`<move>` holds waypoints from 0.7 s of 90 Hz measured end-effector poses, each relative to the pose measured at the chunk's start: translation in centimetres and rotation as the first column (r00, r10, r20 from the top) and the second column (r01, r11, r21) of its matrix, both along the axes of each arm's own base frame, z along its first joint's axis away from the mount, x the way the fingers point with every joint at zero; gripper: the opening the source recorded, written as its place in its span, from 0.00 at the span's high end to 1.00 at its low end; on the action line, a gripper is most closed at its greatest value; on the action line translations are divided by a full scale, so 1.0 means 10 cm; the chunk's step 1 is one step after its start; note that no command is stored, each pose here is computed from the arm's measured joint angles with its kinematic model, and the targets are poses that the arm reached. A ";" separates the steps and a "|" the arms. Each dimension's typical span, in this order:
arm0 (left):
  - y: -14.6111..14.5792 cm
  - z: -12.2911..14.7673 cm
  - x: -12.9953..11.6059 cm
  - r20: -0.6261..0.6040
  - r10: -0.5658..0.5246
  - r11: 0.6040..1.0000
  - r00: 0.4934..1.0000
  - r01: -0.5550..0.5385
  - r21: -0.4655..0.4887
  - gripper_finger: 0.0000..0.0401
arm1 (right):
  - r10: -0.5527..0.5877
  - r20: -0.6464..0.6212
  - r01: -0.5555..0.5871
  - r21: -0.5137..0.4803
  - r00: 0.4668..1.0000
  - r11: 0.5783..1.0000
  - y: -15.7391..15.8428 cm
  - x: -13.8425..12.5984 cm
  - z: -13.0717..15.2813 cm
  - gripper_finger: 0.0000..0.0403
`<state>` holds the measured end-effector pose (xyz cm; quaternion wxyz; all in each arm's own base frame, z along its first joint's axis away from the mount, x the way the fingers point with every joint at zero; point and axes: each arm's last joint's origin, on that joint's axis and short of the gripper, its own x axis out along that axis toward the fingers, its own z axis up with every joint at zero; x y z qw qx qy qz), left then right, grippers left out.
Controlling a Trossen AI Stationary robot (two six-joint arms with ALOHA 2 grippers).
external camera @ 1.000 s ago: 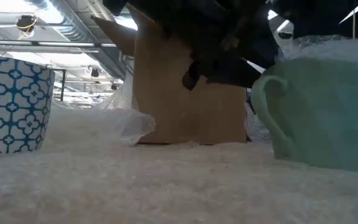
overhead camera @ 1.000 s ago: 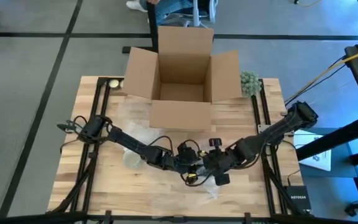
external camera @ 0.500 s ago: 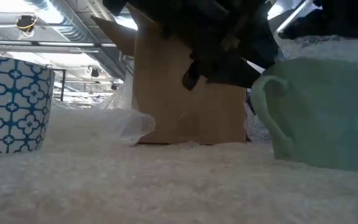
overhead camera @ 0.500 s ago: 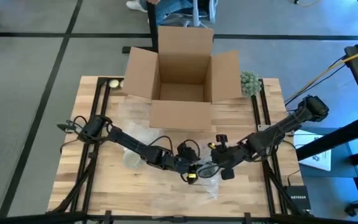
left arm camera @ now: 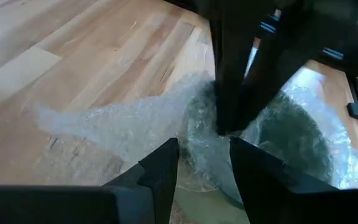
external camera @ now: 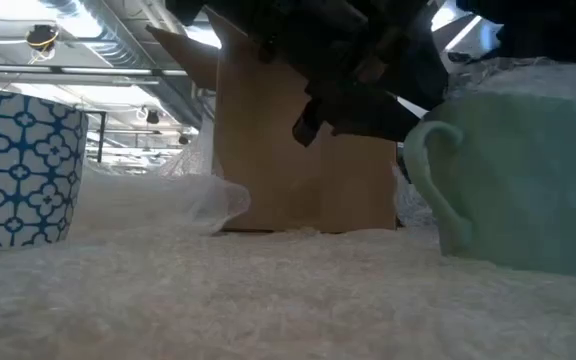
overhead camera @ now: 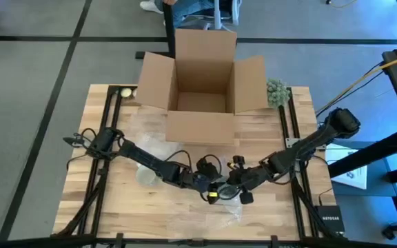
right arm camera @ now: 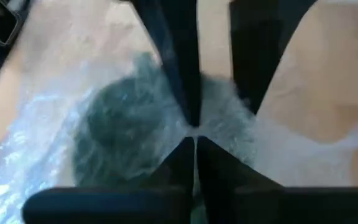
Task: Wrap mug
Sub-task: Wrap the green mug with the bubble wrap
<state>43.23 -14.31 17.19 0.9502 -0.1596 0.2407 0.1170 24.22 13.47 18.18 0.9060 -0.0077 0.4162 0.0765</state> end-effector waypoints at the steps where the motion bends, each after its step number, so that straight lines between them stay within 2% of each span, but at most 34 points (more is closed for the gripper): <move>1: 0.00 0.00 0.00 -0.001 0.000 1.000 1.000 0.000 0.001 0.67 | 0.000 0.000 0.000 0.000 1.000 1.000 0.00 0.00 0.00 0.99; 18: -0.03 0.10 0.05 -0.007 -0.036 0.999 0.999 0.036 0.005 0.67 | 0.007 0.015 -0.007 0.007 1.000 1.000 0.01 0.02 0.00 1.00; 30: -0.06 0.24 0.04 -0.059 -0.054 0.998 0.997 0.055 0.016 0.67 | 0.013 0.017 -0.013 0.002 1.000 1.000 0.01 0.02 0.00 1.00; 41: -0.08 0.36 -0.01 -0.102 -0.045 0.999 0.994 0.047 0.025 0.67 | 0.032 0.012 -0.032 -0.019 0.999 0.999 0.01 0.01 0.00 1.00; 63: -0.08 0.53 -0.08 -0.062 0.015 0.997 0.998 -0.010 0.082 0.67 | 0.120 0.015 -0.118 -0.084 0.993 0.989 0.03 0.04 0.05 1.00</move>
